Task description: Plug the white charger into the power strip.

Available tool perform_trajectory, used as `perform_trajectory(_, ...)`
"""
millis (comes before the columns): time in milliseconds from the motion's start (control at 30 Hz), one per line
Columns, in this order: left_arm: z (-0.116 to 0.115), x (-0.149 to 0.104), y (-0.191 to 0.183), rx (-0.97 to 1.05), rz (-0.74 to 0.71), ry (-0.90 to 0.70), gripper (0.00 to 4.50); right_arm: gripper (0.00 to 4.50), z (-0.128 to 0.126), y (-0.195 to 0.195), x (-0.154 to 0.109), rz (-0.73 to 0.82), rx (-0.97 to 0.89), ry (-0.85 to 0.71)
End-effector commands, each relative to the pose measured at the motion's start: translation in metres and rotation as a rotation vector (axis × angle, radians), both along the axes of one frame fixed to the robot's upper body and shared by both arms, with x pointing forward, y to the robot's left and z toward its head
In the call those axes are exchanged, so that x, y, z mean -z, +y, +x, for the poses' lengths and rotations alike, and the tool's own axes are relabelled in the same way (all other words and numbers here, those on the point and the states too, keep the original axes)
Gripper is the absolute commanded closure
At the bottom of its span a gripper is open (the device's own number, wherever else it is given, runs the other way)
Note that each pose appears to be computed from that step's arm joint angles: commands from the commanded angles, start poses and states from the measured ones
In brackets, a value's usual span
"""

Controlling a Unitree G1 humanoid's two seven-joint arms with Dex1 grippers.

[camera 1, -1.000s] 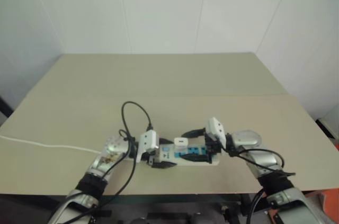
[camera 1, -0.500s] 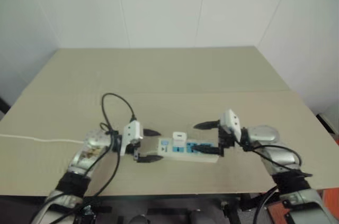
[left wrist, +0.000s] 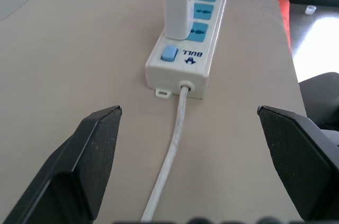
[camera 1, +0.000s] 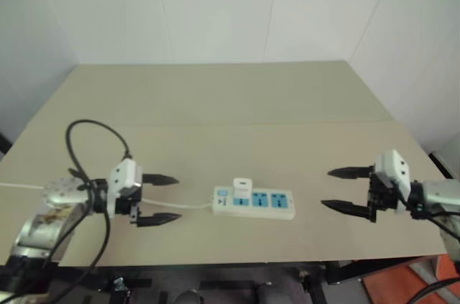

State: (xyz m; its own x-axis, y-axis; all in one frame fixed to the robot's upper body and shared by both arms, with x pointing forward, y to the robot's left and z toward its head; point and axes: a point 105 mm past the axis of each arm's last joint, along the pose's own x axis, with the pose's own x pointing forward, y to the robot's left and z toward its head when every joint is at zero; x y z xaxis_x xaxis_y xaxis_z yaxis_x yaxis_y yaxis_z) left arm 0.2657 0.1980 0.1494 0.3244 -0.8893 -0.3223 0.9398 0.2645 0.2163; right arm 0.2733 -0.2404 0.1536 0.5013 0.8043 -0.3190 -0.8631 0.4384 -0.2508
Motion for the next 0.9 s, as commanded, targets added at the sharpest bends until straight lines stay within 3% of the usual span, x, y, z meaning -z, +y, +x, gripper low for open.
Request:
perform_trajectory(33,-0.001,-0.015,0.012,-0.059,-0.016,-0.041,0.01,0.00,-0.002,-0.009,-0.013,-0.017,0.051,-0.077)
perform_trajectory(900,-0.005,-0.011,0.000,-0.051,-0.038,-0.019,0.01,0.00,-0.010,-0.018,-0.017,-0.041,0.115,-0.082)
